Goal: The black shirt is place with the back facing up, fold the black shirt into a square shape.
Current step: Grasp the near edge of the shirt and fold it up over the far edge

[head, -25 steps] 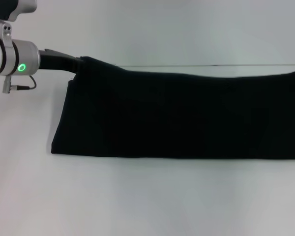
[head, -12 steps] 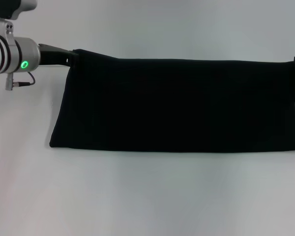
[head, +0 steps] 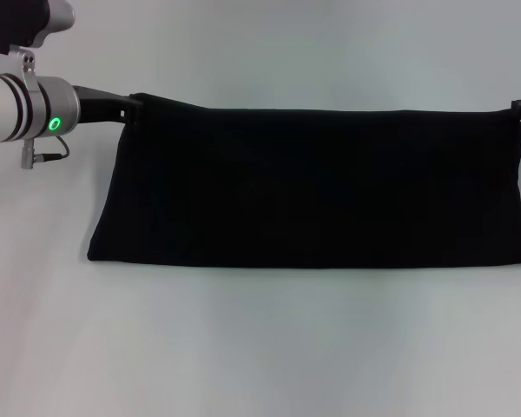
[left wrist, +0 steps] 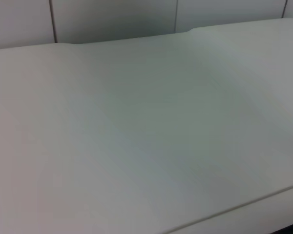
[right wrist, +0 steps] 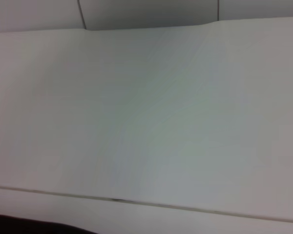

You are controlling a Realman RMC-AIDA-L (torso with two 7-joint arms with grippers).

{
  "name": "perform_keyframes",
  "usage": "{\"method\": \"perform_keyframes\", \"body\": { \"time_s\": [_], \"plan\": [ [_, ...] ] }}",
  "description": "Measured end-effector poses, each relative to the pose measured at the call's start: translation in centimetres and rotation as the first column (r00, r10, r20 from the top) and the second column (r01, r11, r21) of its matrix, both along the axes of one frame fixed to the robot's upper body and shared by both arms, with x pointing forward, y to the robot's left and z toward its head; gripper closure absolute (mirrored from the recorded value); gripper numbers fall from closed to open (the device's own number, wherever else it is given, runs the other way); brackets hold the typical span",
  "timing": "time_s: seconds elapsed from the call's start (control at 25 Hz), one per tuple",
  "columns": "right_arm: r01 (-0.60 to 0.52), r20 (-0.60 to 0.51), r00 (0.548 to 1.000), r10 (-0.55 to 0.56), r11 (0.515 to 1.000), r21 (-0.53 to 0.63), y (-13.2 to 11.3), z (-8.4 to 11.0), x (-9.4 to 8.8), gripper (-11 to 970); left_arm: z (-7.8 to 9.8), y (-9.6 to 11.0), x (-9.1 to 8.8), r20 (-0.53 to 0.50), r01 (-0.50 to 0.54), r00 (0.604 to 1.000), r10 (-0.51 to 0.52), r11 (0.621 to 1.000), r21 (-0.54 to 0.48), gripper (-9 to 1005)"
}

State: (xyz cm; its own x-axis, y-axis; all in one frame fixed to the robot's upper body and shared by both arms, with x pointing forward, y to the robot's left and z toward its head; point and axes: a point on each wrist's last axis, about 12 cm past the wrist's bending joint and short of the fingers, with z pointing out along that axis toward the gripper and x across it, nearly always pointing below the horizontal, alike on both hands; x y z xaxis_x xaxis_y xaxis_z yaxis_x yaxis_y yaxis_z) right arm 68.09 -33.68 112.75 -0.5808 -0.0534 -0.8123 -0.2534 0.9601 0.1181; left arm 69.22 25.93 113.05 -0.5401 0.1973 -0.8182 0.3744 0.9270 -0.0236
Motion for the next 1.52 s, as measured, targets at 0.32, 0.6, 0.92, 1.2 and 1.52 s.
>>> {"method": "perform_keyframes", "body": {
  "time_s": [0.32, 0.6, 0.92, 1.2, 1.52],
  "plan": [
    [-0.009, 0.004, 1.0, 0.009, 1.0, -0.007, 0.38, -0.11, 0.06, 917, -0.13, -0.08, 0.03, 0.002, -0.009, 1.0, 0.009, 1.0, 0.001, 988],
    [-0.016, 0.011, 1.0, 0.016, 1.0, -0.019, 0.37, -0.05, 0.09, 913, -0.01, -0.08, 0.08, 0.006, -0.015, 1.0, 0.015, 1.0, -0.004, 988],
    [-0.007, 0.02, 1.0, 0.008, 1.0, -0.024, 0.03, 0.25, 0.23, 908, 0.45, -0.13, 0.37, 0.016, -0.012, 1.0, 0.012, 1.0, -0.001, 988],
    [-0.001, 0.025, 1.0, 0.002, 0.999, -0.034, -0.04, 0.37, 0.37, 903, 0.47, -0.22, 0.48, 0.028, -0.027, 0.999, 0.027, 1.0, -0.006, 989],
    [0.001, 0.019, 1.0, -0.001, 1.0, -0.016, 0.35, 0.35, 0.46, 898, 0.36, -0.54, 0.52, 0.042, -0.043, 0.998, 0.044, 0.999, -0.005, 960]
  ]
}}
